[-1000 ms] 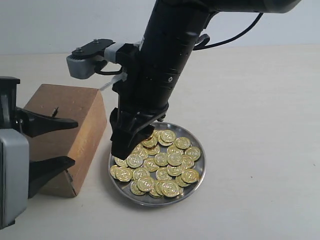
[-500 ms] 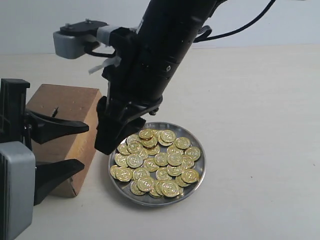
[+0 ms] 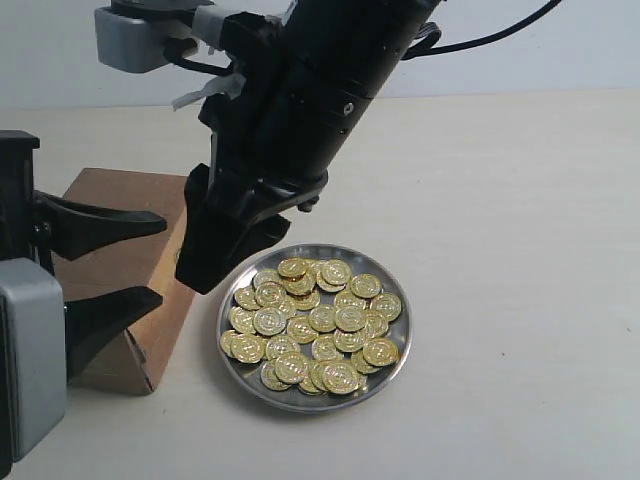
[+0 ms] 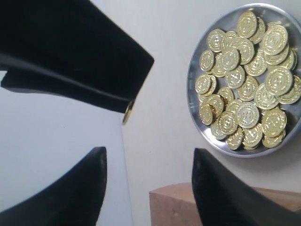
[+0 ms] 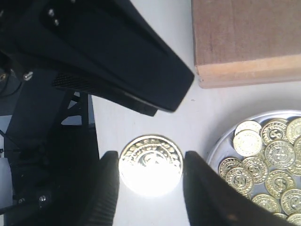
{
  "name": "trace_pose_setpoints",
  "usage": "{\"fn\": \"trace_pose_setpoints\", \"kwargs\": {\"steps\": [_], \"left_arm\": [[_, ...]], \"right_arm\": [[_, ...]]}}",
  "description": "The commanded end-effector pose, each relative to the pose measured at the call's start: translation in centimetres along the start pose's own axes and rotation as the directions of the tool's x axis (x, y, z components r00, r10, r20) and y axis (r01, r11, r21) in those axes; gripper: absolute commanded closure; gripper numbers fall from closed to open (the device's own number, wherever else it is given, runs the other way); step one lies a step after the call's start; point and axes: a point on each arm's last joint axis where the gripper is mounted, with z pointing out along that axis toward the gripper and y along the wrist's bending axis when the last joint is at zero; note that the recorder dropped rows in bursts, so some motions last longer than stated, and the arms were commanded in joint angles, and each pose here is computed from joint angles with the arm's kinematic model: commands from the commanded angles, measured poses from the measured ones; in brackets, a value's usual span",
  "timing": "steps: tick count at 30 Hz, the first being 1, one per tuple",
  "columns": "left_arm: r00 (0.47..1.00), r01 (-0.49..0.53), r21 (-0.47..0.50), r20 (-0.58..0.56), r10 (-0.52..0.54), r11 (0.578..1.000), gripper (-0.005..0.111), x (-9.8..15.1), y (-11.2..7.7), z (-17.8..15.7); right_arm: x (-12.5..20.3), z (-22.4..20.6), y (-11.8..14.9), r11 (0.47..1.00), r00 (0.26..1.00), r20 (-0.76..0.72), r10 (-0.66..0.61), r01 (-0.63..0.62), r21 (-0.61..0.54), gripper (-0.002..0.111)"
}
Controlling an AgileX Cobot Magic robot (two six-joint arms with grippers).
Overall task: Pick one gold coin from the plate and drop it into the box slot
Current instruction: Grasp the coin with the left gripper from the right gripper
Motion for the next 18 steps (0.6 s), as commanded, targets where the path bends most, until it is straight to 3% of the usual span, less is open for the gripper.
{"fn": "trace_pose_setpoints", "kwargs": {"steps": [1,6,13,18], "left_arm": [[0.998,-0.064,-0.025,0.015,0.064,0.998,0.053,-0.4,0.4,-0.1],[0.992,-0.109,-0.068,0.057,0.113,0.992,0.053,-1.6,0.6,-0.2],[0.991,-0.107,-0.126,0.071,0.116,0.986,0.053,-2.3,2.4,-0.3],[0.989,-0.111,-0.079,0.091,0.119,0.991,0.053,-2.6,2.5,0.3]], "right_arm": [[0.0,-0.1,0.3,1.0,1.0,0.003,-0.014,0.014,-0.003,0.075],[0.0,-0.1,0.3,1.0,1.0,0.003,-0.014,0.014,-0.003,0.075],[0.0,-0.1,0.3,1.0,1.0,0.003,-0.012,0.012,-0.003,0.075],[0.0,-0.1,0.3,1.0,1.0,0.003,-0.012,0.013,-0.003,0.075]]}}
